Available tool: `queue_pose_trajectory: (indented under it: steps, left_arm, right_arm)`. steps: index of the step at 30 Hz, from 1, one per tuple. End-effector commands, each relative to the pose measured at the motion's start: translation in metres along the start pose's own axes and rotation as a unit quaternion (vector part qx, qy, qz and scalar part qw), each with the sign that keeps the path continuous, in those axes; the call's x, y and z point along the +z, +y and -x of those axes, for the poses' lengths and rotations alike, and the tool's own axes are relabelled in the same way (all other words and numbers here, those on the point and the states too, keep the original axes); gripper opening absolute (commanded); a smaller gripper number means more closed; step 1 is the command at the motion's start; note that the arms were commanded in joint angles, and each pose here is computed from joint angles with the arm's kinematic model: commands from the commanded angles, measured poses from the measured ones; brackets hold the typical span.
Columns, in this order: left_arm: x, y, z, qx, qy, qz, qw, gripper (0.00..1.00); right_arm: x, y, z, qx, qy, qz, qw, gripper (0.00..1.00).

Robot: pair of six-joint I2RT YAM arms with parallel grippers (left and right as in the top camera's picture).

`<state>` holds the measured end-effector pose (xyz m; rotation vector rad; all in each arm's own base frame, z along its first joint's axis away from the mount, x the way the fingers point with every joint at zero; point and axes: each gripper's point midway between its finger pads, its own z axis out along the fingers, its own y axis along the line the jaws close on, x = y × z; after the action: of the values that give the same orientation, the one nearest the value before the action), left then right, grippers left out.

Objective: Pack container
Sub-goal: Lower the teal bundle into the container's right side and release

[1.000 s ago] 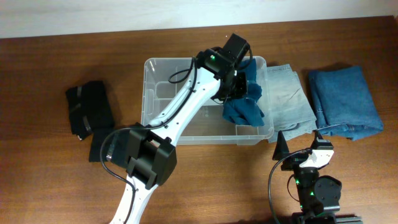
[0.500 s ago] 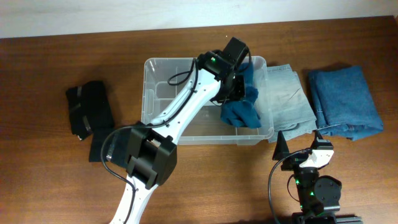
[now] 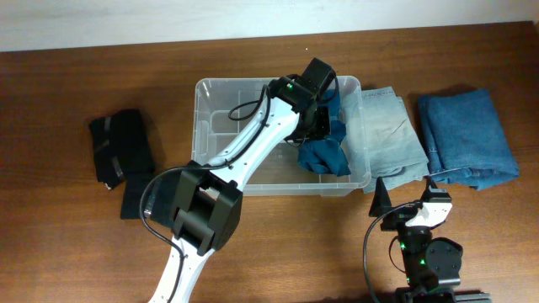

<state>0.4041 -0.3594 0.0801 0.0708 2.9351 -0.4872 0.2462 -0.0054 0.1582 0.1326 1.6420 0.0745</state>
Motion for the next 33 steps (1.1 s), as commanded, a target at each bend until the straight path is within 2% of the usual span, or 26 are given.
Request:
queue_pose_trajectory:
  steps: [1,8,9,10,13,15,17,19,25,33]
  left_arm:
    - [0.002,-0.004,-0.003,0.0,-0.001,-0.005,1.0,0.01]
    - [0.017,-0.005,-0.008,0.006,-0.002,-0.008,1.0,0.01]
    - [0.017,-0.005,-0.008,0.006,-0.002,-0.008,1.0,0.04]
    - [0.017,-0.005,-0.008,0.007,-0.002,-0.008,1.0,0.13]
    - [0.017,-0.005,-0.008,0.022,-0.002,-0.008,1.0,0.63]
    - [0.017,-0.005,-0.009,0.042,-0.001,-0.007,0.999,0.82]
    - [0.017,-0.005,-0.008,0.066,-0.002,-0.007,0.998,0.95]
    - [0.017,-0.004,-0.008,0.085,-0.003,-0.006,0.996,0.99]
    - [0.015,0.003,-0.004,0.102,-0.014,0.018,0.995,0.99]
    - [-0.01,0.018,0.022,0.123,-0.046,0.057,0.99,0.99]
  right_arm:
    - [0.0,0.002,-0.003,0.003,0.002,0.004,1.0,0.98]
    - [0.0,0.002,-0.003,0.003,0.002,0.004,1.0,0.98]
    - [0.0,0.002,-0.003,0.003,0.002,0.004,1.0,0.98]
    - [0.0,0.002,-0.003,0.003,0.002,0.004,1.0,0.98]
    - [0.0,0.002,-0.003,0.003,0.002,0.004,1.0,0.98]
    - [0.0,0.002,-0.003,0.003,0.002,0.004,1.0,0.98]
    - [0.0,0.002,-0.003,0.003,0.002,0.004,1.0,0.98]
    - [0.0,0.002,-0.003,0.003,0.002,0.004,1.0,0.98]
    - [0.0,0.002,-0.003,0.003,0.002,0.004,1.0,0.98]
    - [0.0,0.002,-0.003,0.003,0.002,0.004,1.0,0.98]
